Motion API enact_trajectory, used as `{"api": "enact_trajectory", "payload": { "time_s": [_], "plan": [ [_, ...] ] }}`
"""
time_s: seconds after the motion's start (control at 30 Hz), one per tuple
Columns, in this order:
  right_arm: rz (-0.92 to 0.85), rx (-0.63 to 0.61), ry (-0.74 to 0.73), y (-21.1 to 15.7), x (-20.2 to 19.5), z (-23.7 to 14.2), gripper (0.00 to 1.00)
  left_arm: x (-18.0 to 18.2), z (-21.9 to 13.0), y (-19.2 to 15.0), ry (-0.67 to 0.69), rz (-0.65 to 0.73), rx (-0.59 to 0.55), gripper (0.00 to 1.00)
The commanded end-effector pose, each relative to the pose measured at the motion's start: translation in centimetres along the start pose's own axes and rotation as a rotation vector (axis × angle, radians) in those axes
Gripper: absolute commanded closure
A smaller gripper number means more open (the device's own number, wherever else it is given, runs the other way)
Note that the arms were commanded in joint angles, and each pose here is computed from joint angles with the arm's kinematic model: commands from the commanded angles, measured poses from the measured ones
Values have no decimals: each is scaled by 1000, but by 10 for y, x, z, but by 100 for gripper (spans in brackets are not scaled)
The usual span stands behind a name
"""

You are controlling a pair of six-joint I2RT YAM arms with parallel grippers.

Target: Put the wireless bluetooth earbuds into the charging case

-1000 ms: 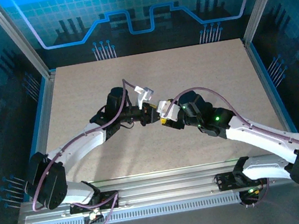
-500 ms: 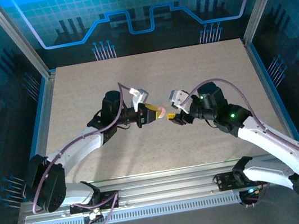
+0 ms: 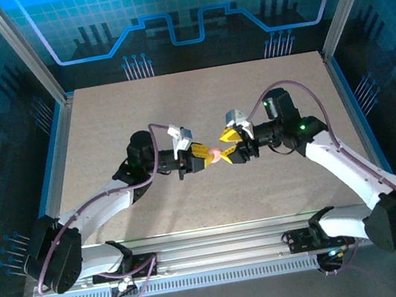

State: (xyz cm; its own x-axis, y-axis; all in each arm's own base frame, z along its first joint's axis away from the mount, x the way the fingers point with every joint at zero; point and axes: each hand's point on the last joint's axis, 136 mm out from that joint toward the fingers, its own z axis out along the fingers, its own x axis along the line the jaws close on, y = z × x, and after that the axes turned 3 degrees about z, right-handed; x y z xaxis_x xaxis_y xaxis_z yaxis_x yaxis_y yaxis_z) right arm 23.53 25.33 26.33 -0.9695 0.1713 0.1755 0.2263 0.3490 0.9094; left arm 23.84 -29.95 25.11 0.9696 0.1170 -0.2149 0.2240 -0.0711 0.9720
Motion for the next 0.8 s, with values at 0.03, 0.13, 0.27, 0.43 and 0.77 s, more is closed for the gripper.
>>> {"api": "enact_trajectory", "payload": {
  "time_s": [0.03, 0.13, 0.27, 0.43, 0.77],
  "plan": [
    [-8, 0, 124, 8, 19, 2, 48, -18, -1, 10, -74, 77, -29, 87],
    [-10, 20, 155, 7, 22, 7, 50, -19, -2, 12, -76, 82, -33, 87],
    [6, 45, 192, 4, 22, 14, 56, -21, -2, 13, -80, 84, -35, 87],
    [14, 53, 214, 4, 23, 16, 70, -23, -2, 14, -86, 88, -38, 87],
    [13, 64, 205, 5, 25, 13, 84, -25, -4, 17, -73, 103, -43, 82]
  ]
}}
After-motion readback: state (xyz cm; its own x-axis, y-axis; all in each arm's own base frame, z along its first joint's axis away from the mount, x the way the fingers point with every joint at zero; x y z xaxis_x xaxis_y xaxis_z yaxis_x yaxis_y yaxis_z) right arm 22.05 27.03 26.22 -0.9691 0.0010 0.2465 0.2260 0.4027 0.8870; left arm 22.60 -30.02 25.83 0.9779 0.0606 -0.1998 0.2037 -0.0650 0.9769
